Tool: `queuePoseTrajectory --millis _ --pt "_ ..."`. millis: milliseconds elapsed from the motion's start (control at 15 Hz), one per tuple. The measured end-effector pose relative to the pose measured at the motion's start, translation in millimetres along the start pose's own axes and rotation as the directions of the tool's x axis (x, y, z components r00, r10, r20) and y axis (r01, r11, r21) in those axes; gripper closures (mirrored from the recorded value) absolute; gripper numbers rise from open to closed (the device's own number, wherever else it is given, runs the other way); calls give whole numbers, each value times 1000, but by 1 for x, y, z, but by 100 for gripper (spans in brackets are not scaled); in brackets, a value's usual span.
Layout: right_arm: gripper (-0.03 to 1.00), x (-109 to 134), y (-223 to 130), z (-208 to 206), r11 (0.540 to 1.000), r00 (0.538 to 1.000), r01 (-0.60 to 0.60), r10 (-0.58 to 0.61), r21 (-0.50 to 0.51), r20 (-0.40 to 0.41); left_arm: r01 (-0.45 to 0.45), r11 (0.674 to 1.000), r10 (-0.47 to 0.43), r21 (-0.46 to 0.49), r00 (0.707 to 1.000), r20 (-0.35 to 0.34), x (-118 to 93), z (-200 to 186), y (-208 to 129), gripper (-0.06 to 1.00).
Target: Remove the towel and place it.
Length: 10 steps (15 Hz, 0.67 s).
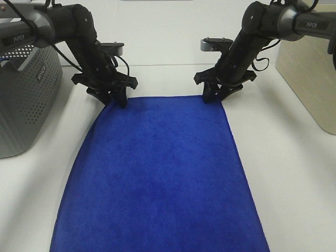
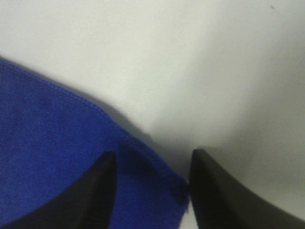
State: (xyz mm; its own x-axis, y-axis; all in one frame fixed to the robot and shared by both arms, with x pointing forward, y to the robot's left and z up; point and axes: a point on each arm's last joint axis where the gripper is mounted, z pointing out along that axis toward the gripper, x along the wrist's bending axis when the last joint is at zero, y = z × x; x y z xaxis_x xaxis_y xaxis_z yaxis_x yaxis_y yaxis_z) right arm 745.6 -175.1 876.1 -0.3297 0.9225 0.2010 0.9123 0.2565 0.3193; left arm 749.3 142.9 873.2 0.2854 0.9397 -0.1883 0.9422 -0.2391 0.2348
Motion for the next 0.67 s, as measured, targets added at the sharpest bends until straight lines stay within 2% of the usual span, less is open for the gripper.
queuePoseTrajectory --millis 67,133,200,267,400,533,667 --pt "67 -2 0 0 1000 1000 13 -13 -1 20 -25 1000 25 -9 1000 -5 0 0 1 72" --pt "75 -4 0 0 1000 999 21 -21 -1 34 -42 999 42 -10 999 -6 1 0 1 80" --pt "88 -4 0 0 1000 999 24 -24 0 37 -72 997 72 -13 997 -7 1 1 1 91" --pt "95 -5 0 0 1000 999 25 -25 0 40 -87 996 87 -14 996 -5 1 1 1 93" --pt "95 -5 0 0 1000 999 28 -28 -5 45 -95 995 95 -17 995 -9 1 1 1 93" --pt "95 -7 7 -2 997 997 41 -37 -65 68 -129 990 125 -63 990 -57 2 1 6 94" --pt "95 -6 23 -12 983 995 65 -49 -170 92 -163 978 150 -130 983 -110 4 -5 16 94"
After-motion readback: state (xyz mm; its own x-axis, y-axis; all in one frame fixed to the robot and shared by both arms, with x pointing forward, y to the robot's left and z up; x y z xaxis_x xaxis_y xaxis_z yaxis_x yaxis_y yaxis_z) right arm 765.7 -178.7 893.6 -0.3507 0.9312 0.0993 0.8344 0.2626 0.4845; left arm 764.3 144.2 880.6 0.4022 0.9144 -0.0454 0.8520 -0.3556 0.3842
